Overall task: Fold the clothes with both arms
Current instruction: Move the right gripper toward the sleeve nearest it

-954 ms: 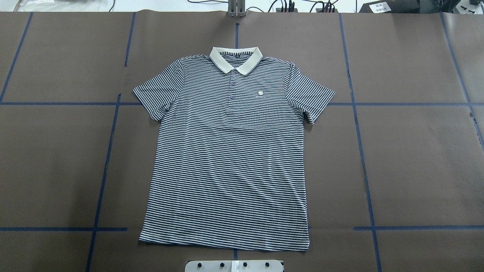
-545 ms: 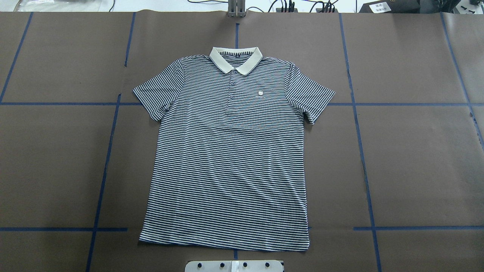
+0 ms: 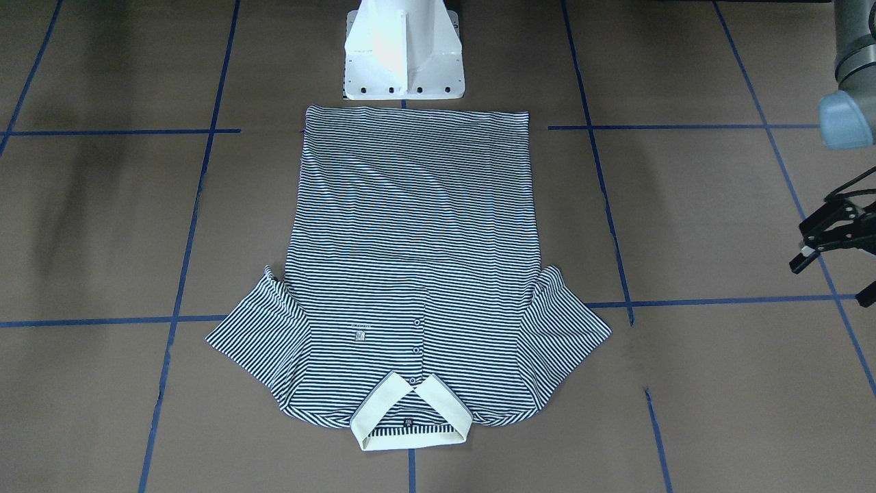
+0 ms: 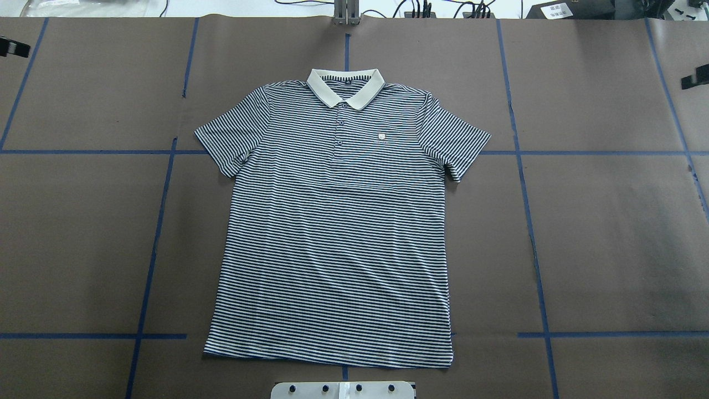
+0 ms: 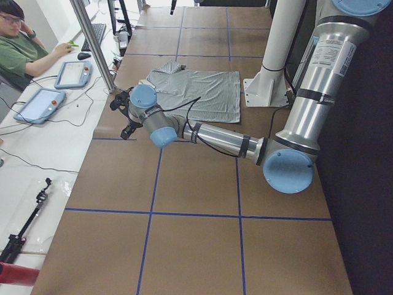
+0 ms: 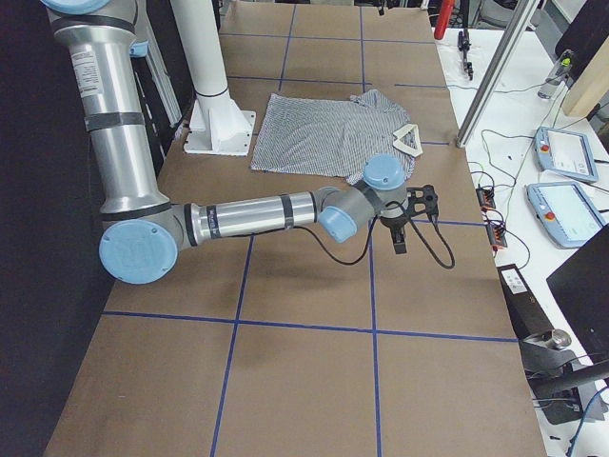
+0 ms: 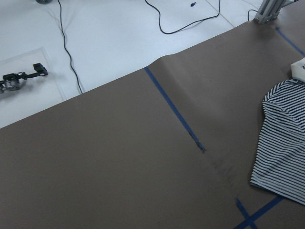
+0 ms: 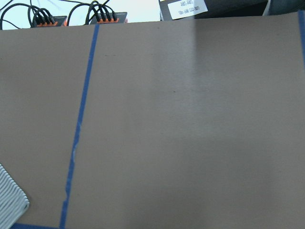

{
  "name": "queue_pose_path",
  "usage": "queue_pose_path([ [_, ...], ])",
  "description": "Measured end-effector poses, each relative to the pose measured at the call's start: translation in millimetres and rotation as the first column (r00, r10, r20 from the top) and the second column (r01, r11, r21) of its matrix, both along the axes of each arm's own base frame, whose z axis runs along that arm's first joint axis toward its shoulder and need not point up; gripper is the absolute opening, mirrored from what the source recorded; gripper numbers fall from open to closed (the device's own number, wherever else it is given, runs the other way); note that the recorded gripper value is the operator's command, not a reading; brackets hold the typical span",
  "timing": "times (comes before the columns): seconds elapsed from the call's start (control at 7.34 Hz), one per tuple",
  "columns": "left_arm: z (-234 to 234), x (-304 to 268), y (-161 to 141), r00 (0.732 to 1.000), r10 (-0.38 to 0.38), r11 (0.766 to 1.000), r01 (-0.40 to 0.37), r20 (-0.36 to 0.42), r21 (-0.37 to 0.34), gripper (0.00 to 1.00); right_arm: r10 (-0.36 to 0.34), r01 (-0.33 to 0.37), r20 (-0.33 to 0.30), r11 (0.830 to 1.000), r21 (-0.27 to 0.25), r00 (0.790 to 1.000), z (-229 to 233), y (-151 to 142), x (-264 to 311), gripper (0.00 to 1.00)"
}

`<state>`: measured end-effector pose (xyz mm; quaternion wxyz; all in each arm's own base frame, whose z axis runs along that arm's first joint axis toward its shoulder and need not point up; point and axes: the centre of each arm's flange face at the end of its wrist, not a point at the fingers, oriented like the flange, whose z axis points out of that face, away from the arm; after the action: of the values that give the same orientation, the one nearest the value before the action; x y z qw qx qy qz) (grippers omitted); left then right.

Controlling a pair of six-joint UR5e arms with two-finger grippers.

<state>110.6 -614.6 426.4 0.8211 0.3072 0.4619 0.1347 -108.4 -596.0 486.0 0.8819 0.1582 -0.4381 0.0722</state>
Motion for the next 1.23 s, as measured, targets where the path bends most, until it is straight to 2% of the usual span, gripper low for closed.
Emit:
queue_pose_path([
  [0.27,-7.3,41.8,5.2,0.999,0.043,0.999,-0.043,-0.008,0.011,1.00,0.065,-0.064,0.005,0.997,-0.041,0.998,-44.0,-8.1,-99.1,0.80],
  [0.68,-6.0,56.8,4.5,0.999,0.030,0.999,-0.030,0.014,0.014,1.00,0.109,-0.110,-0.022,0.993,-0.050,0.994,-71.6,13.5,-229.0,0.66],
  [1.23,-6.4,60.0,4.7,0.999,0.027,0.999,-0.028,0.018,0.017,1.00,0.107,-0.112,-0.083,0.992,-0.059,0.991,-55.6,10.5,-282.3,0.61],
])
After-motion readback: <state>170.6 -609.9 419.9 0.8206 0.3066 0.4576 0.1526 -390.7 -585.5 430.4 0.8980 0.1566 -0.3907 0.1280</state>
